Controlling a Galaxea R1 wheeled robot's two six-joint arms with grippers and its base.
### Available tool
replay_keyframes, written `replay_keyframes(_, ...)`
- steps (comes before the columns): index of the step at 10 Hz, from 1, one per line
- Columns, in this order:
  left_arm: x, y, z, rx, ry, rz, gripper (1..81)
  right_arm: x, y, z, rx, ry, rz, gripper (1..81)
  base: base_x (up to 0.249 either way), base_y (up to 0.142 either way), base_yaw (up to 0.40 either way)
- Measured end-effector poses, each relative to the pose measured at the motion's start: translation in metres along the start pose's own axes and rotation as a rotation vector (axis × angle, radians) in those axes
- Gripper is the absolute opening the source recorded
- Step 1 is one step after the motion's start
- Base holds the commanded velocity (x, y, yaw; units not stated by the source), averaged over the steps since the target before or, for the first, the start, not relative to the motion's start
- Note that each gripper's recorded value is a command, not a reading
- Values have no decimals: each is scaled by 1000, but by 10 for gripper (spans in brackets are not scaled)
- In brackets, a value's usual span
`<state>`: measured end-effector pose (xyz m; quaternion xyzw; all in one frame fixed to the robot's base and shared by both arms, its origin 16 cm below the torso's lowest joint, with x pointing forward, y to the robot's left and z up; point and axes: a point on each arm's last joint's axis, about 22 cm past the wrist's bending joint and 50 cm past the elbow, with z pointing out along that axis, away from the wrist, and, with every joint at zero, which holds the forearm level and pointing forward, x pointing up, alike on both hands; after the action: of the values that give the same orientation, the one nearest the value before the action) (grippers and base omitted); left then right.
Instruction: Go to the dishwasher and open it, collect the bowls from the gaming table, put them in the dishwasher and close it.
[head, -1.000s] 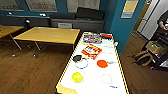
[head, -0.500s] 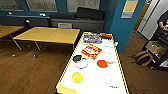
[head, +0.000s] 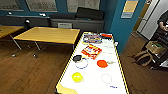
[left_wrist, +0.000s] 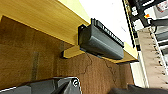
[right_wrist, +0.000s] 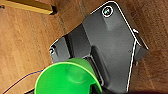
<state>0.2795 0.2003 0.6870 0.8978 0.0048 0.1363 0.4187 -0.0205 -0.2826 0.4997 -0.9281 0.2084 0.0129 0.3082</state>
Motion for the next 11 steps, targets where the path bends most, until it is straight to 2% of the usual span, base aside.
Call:
replay_keyframes(2, 37, 7, -5, -8, 25, 16, 811, -7, 3, 1, -8, -5, 1, 10, 0, 0, 0)
replay_keyframes(5, 97, 16, -23, -5, 85, -5, 811, -8, 4, 1, -10, -7, -1, 10, 0, 0, 0)
replay_keyframes(6, 112, 21, -26, -10, 98, -32, 811, -8, 4, 2, -10, -8, -1, 10, 0, 0, 0)
replay_keyframes(9, 160, 30, -36, -23, 160, -169, 811, -7, -1, 7, -3, -7, -2, 10, 0, 0, 0)
replay_keyframes(11, 186, 39, -40, -40, 192, -229, 811, -7, -2, 8, -3, -8, -2, 10, 0, 0, 0)
